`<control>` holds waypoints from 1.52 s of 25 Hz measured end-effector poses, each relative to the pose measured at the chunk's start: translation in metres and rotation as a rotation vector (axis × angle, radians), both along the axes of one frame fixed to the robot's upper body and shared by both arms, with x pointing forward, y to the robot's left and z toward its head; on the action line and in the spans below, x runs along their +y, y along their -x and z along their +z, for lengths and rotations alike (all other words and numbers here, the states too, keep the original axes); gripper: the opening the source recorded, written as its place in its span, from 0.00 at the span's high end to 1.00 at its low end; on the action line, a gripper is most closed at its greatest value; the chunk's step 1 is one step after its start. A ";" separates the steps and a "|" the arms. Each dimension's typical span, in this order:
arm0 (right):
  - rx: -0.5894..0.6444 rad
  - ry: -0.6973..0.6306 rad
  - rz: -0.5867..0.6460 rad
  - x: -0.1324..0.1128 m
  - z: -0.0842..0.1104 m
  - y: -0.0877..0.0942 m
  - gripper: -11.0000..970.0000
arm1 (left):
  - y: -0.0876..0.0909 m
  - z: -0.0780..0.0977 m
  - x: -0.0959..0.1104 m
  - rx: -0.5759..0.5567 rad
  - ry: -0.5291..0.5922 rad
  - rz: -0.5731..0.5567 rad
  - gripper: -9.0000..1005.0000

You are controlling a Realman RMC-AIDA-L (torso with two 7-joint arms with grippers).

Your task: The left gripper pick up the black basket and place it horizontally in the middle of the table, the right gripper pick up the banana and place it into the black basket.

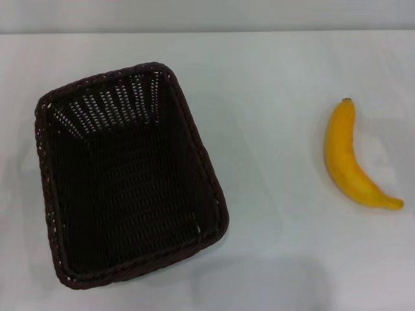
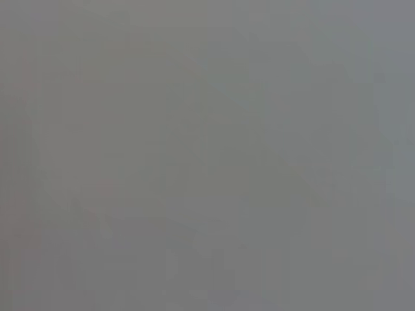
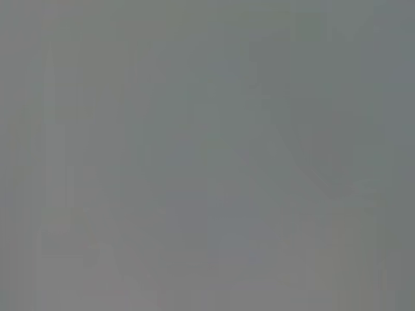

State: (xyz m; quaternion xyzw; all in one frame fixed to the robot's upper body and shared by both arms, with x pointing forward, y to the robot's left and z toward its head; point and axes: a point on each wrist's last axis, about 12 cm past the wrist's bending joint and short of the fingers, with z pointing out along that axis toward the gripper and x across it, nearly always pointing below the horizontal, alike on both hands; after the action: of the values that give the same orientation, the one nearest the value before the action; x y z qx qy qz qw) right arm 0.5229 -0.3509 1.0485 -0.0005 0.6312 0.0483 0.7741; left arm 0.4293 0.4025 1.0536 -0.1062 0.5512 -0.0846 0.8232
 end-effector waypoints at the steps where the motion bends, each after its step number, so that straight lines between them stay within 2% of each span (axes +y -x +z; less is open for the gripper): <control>1: -0.002 0.002 0.001 0.000 0.001 -0.001 0.10 | 0.000 0.000 -0.001 -0.001 0.006 -0.005 0.12; 9: 0.022 0.028 0.002 -0.003 0.000 -0.004 0.10 | -0.002 -0.002 -0.004 0.023 0.079 -0.081 0.13; 13: 0.016 0.038 0.003 -0.004 0.003 -0.007 0.10 | -0.006 -0.001 0.000 0.042 0.124 -0.110 0.13; 20: 0.009 0.054 0.009 -0.002 0.010 -0.021 0.10 | -0.013 0.005 0.009 0.061 0.173 -0.155 0.13; 25: 0.011 0.053 0.011 0.000 0.012 -0.027 0.10 | -0.023 0.018 0.020 0.121 0.230 -0.269 0.13; 28: 0.011 0.044 0.008 0.002 0.013 -0.029 0.10 | -0.040 0.034 0.037 0.235 0.242 -0.371 0.13; 32: 0.026 0.050 0.004 0.003 0.012 -0.033 0.10 | -0.062 0.060 0.054 0.407 0.192 -0.490 0.13; 35: 0.033 0.050 0.003 0.004 0.013 -0.035 0.10 | -0.082 0.092 0.066 0.544 0.107 -0.555 0.13; 38: 0.038 0.045 0.004 0.005 0.011 -0.034 0.10 | -0.108 0.130 0.069 0.680 -0.047 -0.616 0.13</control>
State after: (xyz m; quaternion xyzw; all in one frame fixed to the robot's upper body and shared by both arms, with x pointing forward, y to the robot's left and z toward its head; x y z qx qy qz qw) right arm 0.5571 -0.3457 1.0594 -0.0182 0.6467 0.0357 0.7617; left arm 0.5373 0.4719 1.1833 0.0595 0.7978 -0.2732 0.5341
